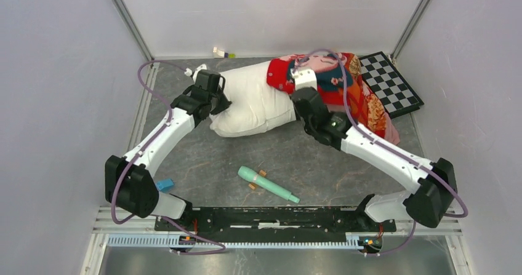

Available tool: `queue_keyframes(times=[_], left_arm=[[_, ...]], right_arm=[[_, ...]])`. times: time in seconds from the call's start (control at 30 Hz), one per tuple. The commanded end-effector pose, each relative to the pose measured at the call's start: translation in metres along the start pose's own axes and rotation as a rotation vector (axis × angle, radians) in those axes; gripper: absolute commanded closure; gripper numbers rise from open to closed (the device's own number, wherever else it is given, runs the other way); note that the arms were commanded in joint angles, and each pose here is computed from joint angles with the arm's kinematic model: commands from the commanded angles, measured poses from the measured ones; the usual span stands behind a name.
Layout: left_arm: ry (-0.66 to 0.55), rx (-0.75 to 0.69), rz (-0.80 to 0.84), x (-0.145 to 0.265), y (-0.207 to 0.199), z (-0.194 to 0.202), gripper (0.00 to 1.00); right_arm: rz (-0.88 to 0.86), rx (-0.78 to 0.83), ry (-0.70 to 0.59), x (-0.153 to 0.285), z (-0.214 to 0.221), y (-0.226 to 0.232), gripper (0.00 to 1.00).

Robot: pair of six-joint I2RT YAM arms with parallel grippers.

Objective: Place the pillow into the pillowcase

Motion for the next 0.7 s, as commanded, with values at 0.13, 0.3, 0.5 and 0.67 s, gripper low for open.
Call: queue_keyframes(times=[0.13,0.3,0.5,0.67], left_arm=[[-0.100,-0.152,0.273,0.088,-0.102,-0.026,0.97],[-0.129,-0.131,0.308,0.104,-0.122,-0.049,0.93],[-0.005,-0.125,0.335,0.082,-0.135,-0.074,0.53],[-0.127,-0.163,0.312,0.113,-0.127,-0.115,0.00]], right_arm=[[-0.254,0.082,-0.223,0.064,-0.175,0.058,1.00],[-0.305,0.073,-0.229,0.045,-0.217,0.073,1.00],[-0.286,-0.003,-0.082,-0.058,-0.181,0.043,1.00],[-0.267,-0.014,0.004,-0.139,-0.138,0.021,1.00]])
Point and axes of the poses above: each gripper's point midway between its finger pads, its own x axis back along the fingers, its own y axis along the line the jaws close on, z = x × y, the point moved 3 cm from there along x, back along the fingers, and after that the axes turned 3 degrees about x, right-handed, at the moved point
